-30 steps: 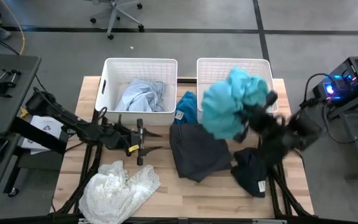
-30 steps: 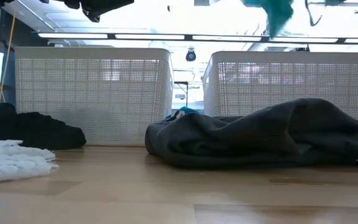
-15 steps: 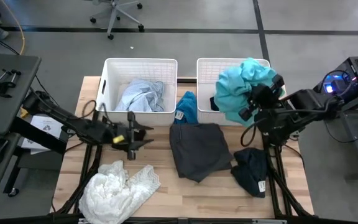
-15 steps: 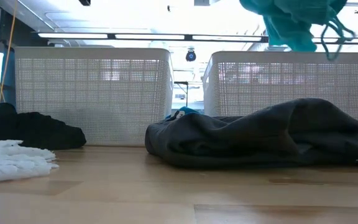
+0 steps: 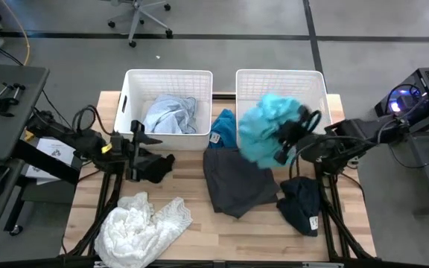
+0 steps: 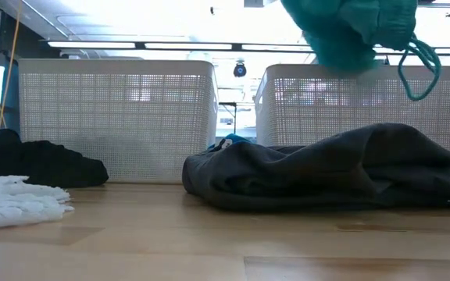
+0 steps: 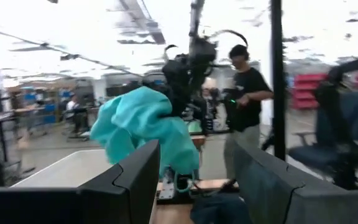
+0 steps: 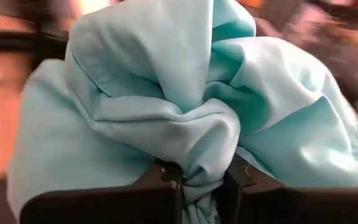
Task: Sort clothes
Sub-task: Put the light blue shorts into the left white bin
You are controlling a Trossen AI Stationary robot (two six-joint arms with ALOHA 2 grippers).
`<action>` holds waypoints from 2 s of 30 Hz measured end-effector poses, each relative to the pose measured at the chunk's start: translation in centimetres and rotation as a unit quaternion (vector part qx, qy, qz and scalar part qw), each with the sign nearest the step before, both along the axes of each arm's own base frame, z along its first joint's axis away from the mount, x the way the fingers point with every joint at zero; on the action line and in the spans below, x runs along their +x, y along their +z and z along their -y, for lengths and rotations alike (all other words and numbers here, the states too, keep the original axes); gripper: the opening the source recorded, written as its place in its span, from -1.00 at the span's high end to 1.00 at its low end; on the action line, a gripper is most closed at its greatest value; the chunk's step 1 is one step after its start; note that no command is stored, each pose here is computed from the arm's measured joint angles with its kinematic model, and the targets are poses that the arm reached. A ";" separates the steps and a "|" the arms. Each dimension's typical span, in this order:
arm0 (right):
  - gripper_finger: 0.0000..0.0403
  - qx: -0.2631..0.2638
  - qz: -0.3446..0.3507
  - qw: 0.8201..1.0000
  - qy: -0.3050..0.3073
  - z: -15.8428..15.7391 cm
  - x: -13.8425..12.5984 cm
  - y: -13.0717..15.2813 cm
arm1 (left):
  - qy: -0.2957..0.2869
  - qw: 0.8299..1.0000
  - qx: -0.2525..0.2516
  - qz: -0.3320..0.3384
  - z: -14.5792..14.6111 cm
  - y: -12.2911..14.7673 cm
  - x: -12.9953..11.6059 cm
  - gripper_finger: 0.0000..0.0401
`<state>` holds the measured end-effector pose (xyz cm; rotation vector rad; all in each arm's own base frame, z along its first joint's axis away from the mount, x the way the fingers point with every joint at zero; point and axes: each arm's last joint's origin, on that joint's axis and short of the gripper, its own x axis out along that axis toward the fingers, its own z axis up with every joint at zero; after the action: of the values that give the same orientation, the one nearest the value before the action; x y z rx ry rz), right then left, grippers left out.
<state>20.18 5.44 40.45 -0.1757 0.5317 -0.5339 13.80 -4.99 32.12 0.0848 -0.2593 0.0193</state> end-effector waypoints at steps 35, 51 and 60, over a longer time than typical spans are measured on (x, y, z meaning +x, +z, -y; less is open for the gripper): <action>0.87 0.172 0.174 0.930 0.274 -6.3 11.6 -19.0 | -0.073 0.988 0.072 -0.119 4.1 -13.3 14.0 -0.39; 0.87 0.185 0.182 0.933 0.251 -5.0 12.0 -19.0 | -0.092 0.989 0.048 -0.105 2.9 -16.3 16.6 -0.33; 0.87 0.184 0.175 0.935 0.249 -5.0 12.0 -19.1 | -0.105 0.985 0.066 -0.117 2.8 -16.8 16.9 -0.14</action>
<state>32.21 10.41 21.31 0.1434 0.2151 0.0403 30.68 -7.80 15.29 0.1890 -0.0339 -0.2159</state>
